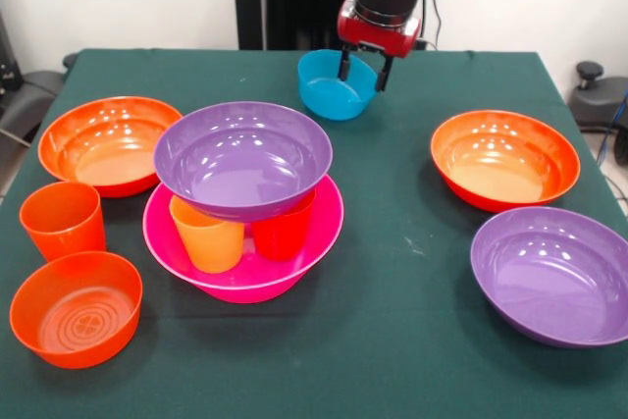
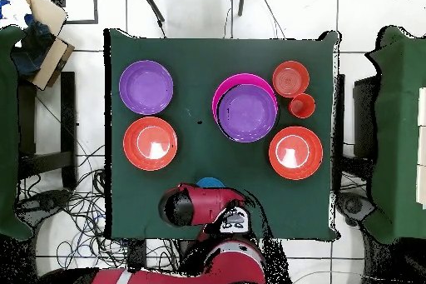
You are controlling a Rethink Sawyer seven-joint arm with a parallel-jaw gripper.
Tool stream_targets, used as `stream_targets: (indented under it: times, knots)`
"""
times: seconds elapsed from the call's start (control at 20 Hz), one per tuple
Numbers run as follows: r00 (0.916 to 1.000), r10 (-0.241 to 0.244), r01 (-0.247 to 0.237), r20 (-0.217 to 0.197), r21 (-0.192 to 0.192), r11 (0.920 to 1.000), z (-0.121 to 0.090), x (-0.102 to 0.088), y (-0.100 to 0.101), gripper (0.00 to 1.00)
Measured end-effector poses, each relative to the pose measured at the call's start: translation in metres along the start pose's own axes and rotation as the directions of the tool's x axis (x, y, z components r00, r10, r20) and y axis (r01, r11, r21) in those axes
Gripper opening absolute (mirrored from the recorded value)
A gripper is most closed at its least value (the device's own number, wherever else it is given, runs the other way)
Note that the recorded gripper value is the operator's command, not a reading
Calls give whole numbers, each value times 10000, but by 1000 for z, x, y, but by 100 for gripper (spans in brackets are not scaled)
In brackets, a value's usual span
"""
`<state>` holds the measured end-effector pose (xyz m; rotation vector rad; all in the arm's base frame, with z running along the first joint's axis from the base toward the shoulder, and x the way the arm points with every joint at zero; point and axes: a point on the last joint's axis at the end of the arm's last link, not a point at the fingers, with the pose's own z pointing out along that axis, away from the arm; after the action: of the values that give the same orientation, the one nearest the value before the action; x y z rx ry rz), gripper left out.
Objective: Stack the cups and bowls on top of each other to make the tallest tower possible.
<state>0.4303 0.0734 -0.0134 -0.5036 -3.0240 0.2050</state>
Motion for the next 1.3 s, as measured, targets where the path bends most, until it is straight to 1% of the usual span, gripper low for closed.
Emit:
stream_targets:
  times: [0.25, 0.6, 0.85, 0.9, 1.3]
  knots:
    - [10000, 50, -51, -43, -119, 9999, 1, -2, -1, 100]
    - [9998, 161, -166, -134, -383, 9991, 4, -7, -3, 100]
    - [9999, 3, -11, -157, -523, 9986, 5, -8, -5, 100]
    - [9998, -91, 81, -163, -591, 9982, 6, -8, -5, 100]
    - [9995, -252, 237, -175, -770, 9967, 8, -9, -8, 100]
